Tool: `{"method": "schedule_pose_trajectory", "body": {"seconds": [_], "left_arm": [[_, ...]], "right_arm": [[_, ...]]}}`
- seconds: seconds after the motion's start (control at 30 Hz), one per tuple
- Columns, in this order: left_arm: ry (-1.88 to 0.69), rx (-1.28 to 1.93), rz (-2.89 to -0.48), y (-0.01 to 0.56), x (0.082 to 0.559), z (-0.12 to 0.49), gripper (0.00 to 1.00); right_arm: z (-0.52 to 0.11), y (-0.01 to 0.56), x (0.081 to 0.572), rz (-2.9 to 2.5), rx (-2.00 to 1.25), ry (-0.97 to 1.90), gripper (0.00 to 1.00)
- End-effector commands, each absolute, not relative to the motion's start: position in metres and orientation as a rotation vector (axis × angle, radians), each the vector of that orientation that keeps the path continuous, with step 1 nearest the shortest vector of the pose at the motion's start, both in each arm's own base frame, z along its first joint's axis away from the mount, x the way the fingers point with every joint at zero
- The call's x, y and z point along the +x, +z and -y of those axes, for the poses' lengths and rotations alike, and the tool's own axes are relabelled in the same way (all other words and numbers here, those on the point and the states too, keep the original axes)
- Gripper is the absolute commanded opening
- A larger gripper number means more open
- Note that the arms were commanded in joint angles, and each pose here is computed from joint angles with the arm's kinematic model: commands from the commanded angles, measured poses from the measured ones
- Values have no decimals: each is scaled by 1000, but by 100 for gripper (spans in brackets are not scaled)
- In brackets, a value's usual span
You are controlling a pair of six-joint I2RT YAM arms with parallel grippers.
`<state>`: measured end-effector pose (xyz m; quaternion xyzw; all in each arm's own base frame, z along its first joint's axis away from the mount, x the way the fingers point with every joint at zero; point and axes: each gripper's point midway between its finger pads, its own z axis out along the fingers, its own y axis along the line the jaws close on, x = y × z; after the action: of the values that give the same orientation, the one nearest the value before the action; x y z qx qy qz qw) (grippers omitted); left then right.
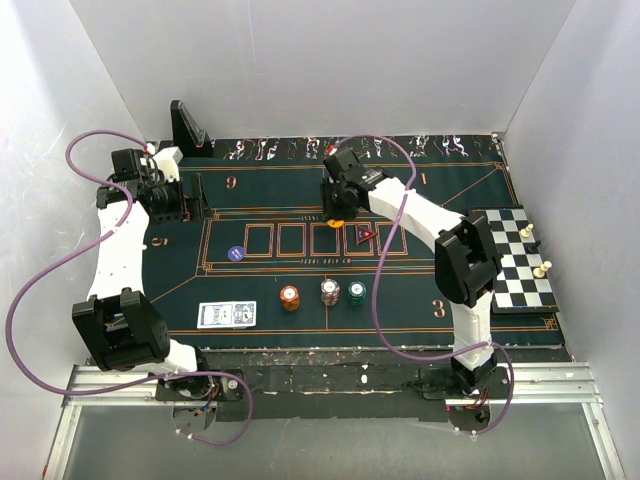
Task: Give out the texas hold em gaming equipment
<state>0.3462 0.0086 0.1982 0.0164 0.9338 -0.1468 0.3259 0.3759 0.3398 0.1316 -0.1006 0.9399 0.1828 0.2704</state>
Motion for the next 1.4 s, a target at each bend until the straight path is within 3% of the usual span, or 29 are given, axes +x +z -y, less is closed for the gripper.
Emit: {"method": "schedule_pose_trajectory", "body": {"seconds": [0.0,0.3,0.73,0.83,1.2,1.37], "left_arm": [[-406,53,-2403,213,345,-6,98],[-414,49,-2403,214,348,-5,98],[-406,51,-2409,211,348,-7,98],[-402,50,-2408,210,349,-7,98],[-399,46,-2417,207,351,-9,98],[-404,51,-2416,208,353,-8,98]], "right_arm": [[-314,83,353,-2663,-322,347,43],[-313,49,355,-2744,-304,308,38],[-305,9,401,-2751,-156,237,31],[-309,8,412,-2736,-128,234,36],[-303,14,460,-2690,-173,126,37],[-303,44,437,-2648,-264,230,49]]}}
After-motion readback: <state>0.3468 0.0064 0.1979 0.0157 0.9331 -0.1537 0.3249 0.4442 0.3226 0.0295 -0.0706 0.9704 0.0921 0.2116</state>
